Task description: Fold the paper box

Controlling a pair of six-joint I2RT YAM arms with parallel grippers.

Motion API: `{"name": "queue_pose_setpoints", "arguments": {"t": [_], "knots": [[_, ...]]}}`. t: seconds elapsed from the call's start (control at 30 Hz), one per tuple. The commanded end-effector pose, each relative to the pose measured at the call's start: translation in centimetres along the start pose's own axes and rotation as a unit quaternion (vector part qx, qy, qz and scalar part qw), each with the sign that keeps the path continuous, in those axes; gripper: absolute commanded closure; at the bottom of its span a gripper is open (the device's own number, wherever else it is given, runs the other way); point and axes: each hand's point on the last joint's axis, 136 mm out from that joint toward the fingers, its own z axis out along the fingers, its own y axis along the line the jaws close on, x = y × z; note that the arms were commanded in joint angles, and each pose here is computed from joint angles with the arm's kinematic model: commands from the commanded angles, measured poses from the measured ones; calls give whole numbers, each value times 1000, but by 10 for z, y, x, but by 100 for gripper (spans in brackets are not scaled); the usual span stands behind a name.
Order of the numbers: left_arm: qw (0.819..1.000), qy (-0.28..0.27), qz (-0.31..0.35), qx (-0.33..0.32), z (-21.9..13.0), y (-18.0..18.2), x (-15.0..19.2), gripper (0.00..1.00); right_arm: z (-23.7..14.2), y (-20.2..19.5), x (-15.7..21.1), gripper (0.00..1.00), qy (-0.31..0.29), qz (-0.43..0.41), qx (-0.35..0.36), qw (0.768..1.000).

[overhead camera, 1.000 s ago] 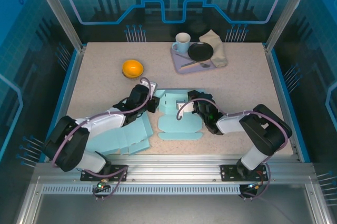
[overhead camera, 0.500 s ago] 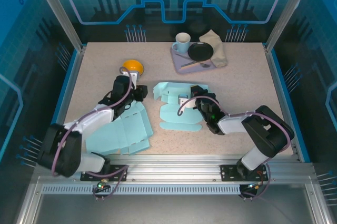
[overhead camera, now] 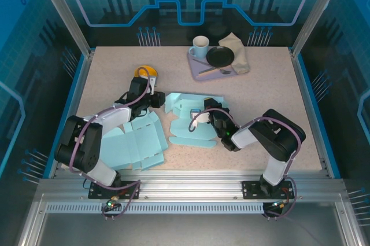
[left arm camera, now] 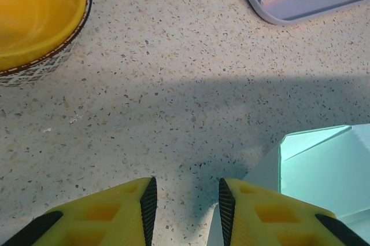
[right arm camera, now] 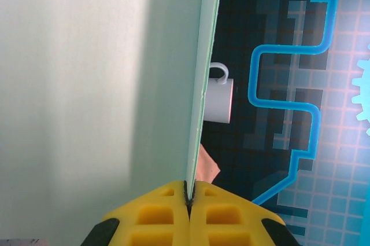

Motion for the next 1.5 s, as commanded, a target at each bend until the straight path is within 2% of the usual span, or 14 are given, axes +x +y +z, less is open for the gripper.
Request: {"name": "queue_pose_setpoints", "arguments": {"t": [0.0, 0.2, 0.4, 0.6, 0.87, 1.07, 1.2, 1.37, 1.47], "knots": [[999, 19, 14, 24, 2, -6, 9, 64, -2, 11, -7, 100, -7, -19, -6, 1000], [999, 33, 14, 40, 7, -8, 28, 64, -3, 10, -8, 100, -10, -19, -5, 1000], [992, 39, 43, 116, 6, -43, 30, 62, -1, 11, -8, 100, -12, -19, -6, 1000], [985, 42, 62, 157, 3, -61, 34, 63, -2, 11, -9, 100, -13, -20, -8, 1000], [981, 48, 73, 176, 4, -71, 42, 64, -1, 12, -10, 100, -15, -21, -12, 1000], [981, 50, 83, 166, 10, -74, 40, 65, -2, 11, -11, 100, -19, -25, -14, 999], [982, 53, 88, 157, 15, -72, 38, 57, -3, 15, -13, 100, -22, -31, -19, 999], [973, 47, 101, 201, 12, -88, 34, 56, -4, 19, -16, 100, -26, -35, -25, 999], [967, 52, 104, 227, 12, -98, 35, 60, -3, 20, -15, 100, -26, -35, -27, 999]]}}
